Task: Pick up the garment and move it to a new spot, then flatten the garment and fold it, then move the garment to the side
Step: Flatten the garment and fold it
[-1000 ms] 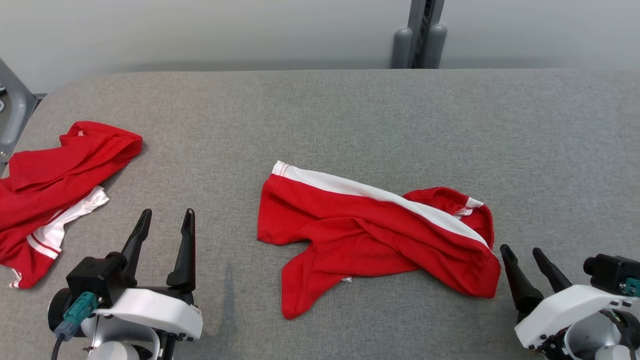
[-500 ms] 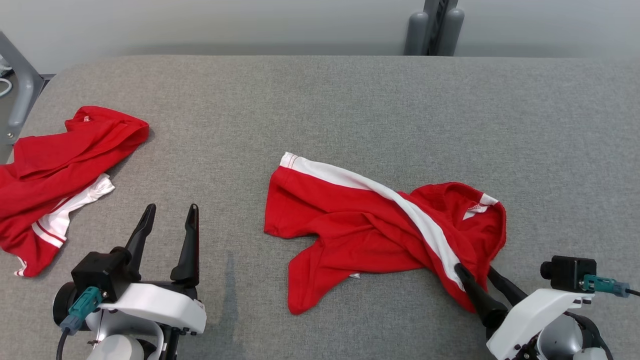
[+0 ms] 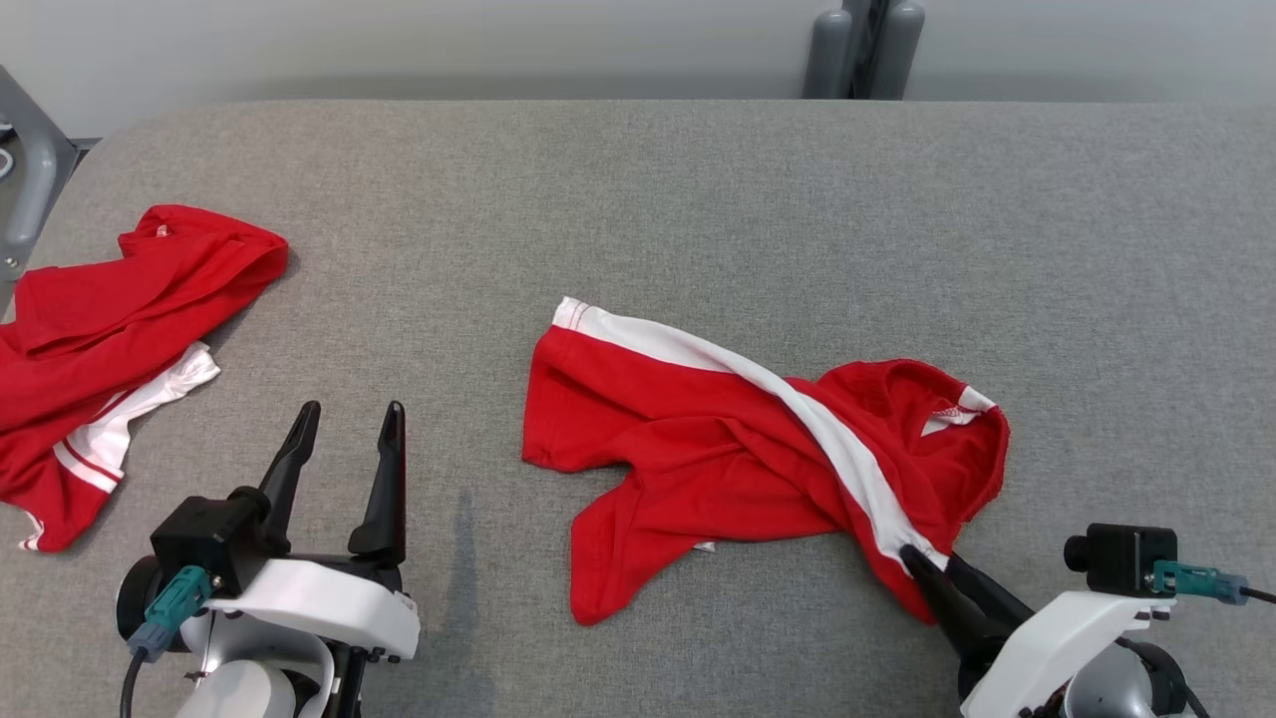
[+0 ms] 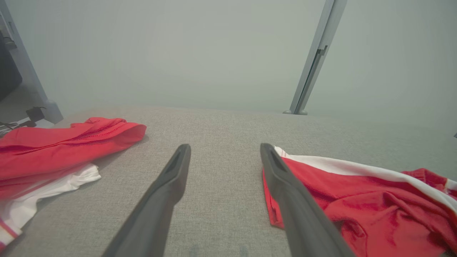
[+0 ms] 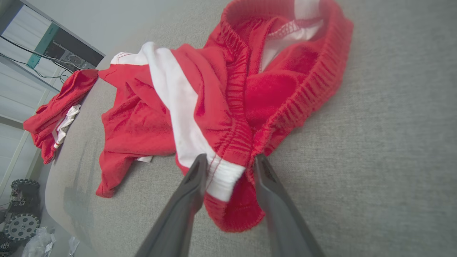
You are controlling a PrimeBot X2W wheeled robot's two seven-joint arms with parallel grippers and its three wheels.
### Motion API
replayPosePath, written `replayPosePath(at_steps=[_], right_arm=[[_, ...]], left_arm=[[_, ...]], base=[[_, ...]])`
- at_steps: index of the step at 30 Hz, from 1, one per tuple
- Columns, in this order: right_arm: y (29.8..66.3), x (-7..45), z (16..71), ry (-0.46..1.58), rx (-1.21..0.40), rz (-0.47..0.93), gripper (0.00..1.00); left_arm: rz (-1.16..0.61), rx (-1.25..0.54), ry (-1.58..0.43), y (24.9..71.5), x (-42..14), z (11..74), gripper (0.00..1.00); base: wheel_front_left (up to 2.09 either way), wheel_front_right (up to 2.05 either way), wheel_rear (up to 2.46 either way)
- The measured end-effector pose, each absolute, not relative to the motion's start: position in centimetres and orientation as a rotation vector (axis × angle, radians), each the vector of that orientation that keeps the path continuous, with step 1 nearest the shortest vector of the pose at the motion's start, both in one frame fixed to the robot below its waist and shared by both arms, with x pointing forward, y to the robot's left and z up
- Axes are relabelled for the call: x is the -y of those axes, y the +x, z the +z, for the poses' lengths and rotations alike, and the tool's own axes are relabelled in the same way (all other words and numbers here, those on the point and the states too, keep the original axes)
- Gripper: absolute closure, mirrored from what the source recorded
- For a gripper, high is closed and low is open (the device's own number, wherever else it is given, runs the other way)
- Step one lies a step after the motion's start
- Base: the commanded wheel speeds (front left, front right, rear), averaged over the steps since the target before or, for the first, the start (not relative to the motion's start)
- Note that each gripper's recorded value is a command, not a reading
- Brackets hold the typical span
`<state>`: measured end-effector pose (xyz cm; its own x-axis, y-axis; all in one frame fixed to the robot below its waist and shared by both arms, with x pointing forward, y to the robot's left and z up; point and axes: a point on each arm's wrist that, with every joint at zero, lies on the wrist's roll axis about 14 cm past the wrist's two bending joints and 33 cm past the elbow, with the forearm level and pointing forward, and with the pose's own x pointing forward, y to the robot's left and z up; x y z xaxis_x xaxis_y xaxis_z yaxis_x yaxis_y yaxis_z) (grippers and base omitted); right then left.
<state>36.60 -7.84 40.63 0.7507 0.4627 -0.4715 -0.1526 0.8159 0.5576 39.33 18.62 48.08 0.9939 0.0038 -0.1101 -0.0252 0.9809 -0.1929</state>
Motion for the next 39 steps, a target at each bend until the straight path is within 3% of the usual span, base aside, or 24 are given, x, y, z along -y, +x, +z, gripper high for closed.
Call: replayPosePath(at_steps=[1,2,9,20,35,36,37,39], right_arm=[[36.8,7.9,40.6,0.516,-0.638,0.351,0.63],[37.0,7.9,40.6,0.518,-0.634,0.348,1.00],[38.8,8.2,41.1,0.522,-0.573,0.328,1.00],[47.4,13.0,49.7,0.241,-0.200,0.308,1.00],[45.4,16.8,39.6,0.209,-0.451,0.168,0.99],[45.4,17.0,39.5,0.215,-0.445,0.158,0.60],[45.3,17.1,39.4,0.223,-0.440,0.149,0.00],[45.1,17.2,39.4,0.237,-0.428,0.135,0.00]], left_arm=[[0.013,-0.111,-0.196,39.4,-18.6,48.0,0.00],[0.012,-0.109,-0.195,39.5,-18.6,48.1,0.00],[0.020,-0.108,-0.193,39.6,-18.9,48.0,0.00],[0.003,-0.100,-0.208,40.6,-18.1,48.0,0.00],[-0.018,-0.114,-0.231,41.6,-17.2,47.0,0.00],[-0.020,-0.115,-0.231,41.7,-17.2,47.0,0.00],[-0.021,-0.114,-0.230,41.7,-17.2,47.0,0.00],[-0.025,-0.110,-0.228,41.7,-17.1,47.1,0.00]], base=[[0.00,0.00,0.00],[0.00,0.00,0.00],[0.00,0.00,0.00],[0.00,0.00,0.00],[0.00,0.00,0.00],[0.00,0.00,0.00],[0.00,0.00,0.00],[0.00,0.00,0.00]])
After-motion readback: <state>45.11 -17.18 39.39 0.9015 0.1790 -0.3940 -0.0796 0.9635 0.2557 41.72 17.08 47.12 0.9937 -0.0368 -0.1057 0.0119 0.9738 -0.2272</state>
